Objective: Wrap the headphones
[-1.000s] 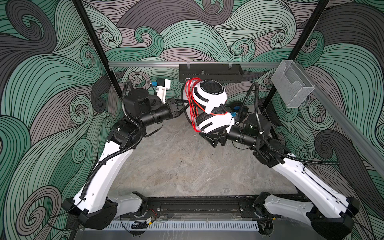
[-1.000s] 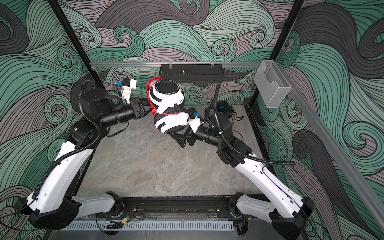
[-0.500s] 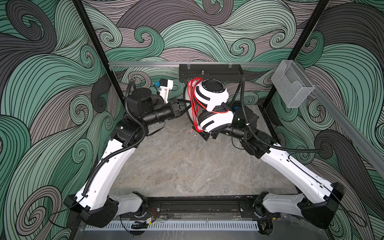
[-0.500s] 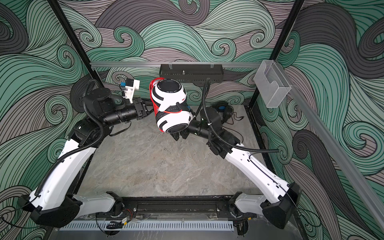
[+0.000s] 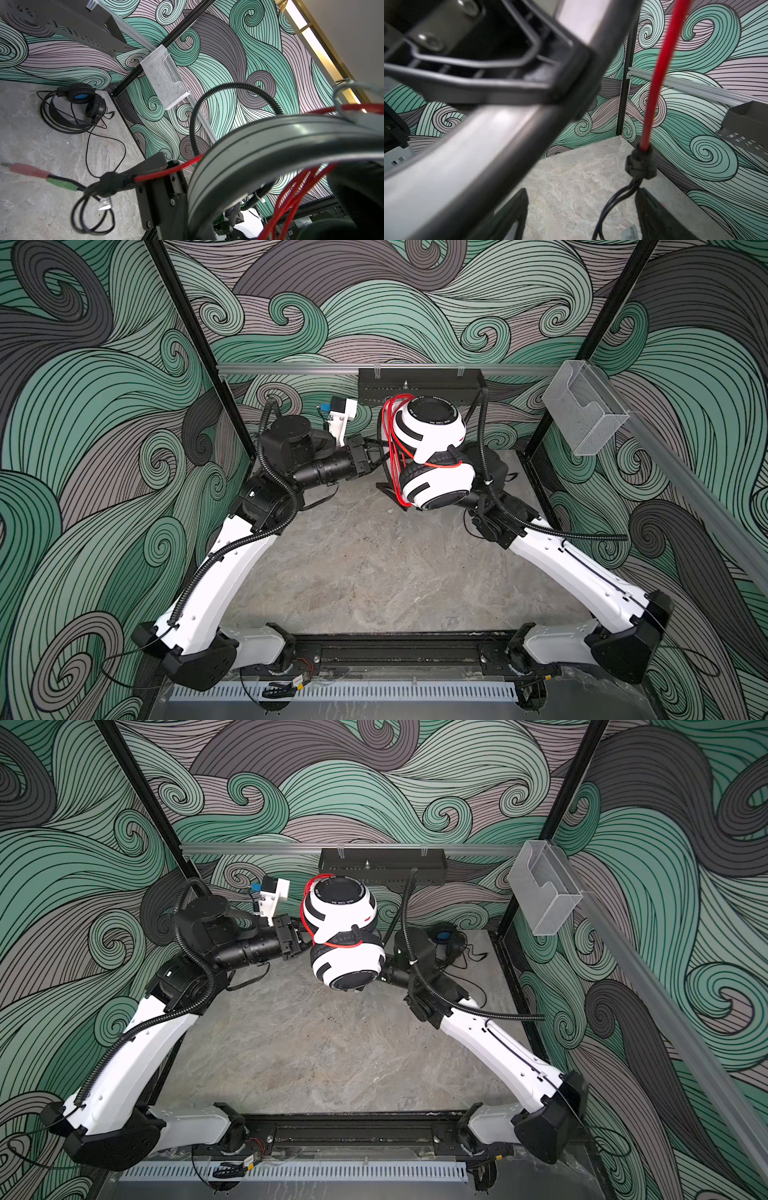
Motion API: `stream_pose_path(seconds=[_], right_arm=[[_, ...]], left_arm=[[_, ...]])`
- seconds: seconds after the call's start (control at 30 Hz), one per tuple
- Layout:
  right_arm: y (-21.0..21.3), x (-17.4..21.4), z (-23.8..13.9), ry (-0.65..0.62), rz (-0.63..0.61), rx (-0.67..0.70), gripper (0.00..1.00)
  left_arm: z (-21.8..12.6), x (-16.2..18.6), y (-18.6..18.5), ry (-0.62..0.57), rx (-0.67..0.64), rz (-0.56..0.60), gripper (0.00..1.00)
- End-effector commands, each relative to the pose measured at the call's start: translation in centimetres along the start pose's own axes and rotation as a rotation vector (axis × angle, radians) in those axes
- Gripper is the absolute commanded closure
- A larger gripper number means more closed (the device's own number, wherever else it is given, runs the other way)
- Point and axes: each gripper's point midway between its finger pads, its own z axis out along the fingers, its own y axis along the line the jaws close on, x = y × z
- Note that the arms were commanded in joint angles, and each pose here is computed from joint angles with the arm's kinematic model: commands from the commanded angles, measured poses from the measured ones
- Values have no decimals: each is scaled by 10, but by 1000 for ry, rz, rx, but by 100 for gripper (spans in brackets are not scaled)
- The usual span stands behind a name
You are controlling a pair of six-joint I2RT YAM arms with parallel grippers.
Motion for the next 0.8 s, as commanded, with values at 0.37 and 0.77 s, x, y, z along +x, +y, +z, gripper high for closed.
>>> stream_pose_path(seconds=[0.37,0.77], right_arm=[[-8,-6,8,-11,25,10,31],[-4,25,13,46,73,-28,60]], left_arm=[[-17,-18,-51,-79,124,52,100],[-16,-22,-56,-86,141,62,100]])
